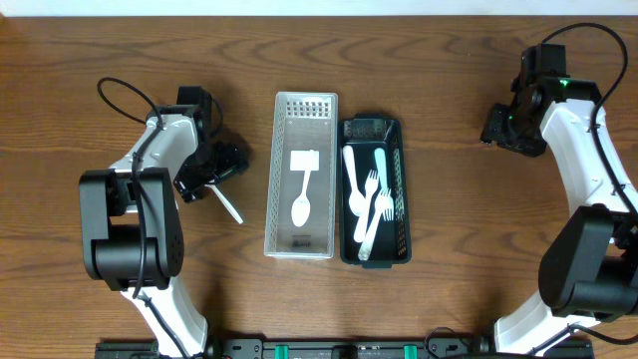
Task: Pack container
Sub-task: 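Move the left gripper back and grasp another white spoon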
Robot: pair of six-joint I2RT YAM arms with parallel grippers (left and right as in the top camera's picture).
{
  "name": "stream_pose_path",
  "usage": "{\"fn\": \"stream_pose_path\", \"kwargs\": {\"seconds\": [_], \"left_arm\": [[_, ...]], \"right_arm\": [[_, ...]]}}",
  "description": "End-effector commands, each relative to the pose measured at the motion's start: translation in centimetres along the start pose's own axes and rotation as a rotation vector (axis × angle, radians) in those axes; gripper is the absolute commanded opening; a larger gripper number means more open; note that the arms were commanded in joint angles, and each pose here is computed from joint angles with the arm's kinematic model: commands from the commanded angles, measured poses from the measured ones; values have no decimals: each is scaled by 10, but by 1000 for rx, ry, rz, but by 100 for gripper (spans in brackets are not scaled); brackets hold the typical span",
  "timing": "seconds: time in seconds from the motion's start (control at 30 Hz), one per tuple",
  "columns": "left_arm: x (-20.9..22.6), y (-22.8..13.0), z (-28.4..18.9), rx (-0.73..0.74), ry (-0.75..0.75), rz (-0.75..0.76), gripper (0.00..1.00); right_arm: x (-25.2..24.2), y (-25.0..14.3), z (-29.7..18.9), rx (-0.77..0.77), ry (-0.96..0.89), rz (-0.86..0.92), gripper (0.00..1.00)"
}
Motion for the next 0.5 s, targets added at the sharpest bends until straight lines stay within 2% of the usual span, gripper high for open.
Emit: {"fn": "stream_pose_path", "kwargs": {"seconds": [0.0, 0.03, 0.1, 0.17, 0.23, 0.33, 0.47], "left_arm": [[5, -8, 16, 60, 30, 3, 86], [6, -8, 16, 62, 33, 2, 78], [7, -10, 16, 67, 37, 2, 53], [7, -10, 16, 70, 40, 2, 39], [8, -11, 16, 72, 42, 2, 31], [8, -11, 16, 75, 45, 2, 27], [8, -11, 16, 75, 45, 2, 15]], "right_arm": [[-2, -2, 2, 9, -2, -4, 56], [-2, -2, 2, 9, -2, -4, 56], [-2, -2, 2, 9, -2, -4, 57], [-2, -2, 2, 9, -2, -4, 57], [-2, -2, 2, 8, -2, -4, 57], [-2, -2, 2, 9, -2, -4, 57], [-2, -2, 2, 10, -2, -4, 57]]}}
Point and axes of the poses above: each gripper's point midway between its finger pads, its own z axis out along the fingers, its own x axis along the line the jaws close on, y = z × x, the point moved 3 cm from there along -z, back along the fingers, and after that the axes turned 11 degrees about -z, right-handed, at the moved point
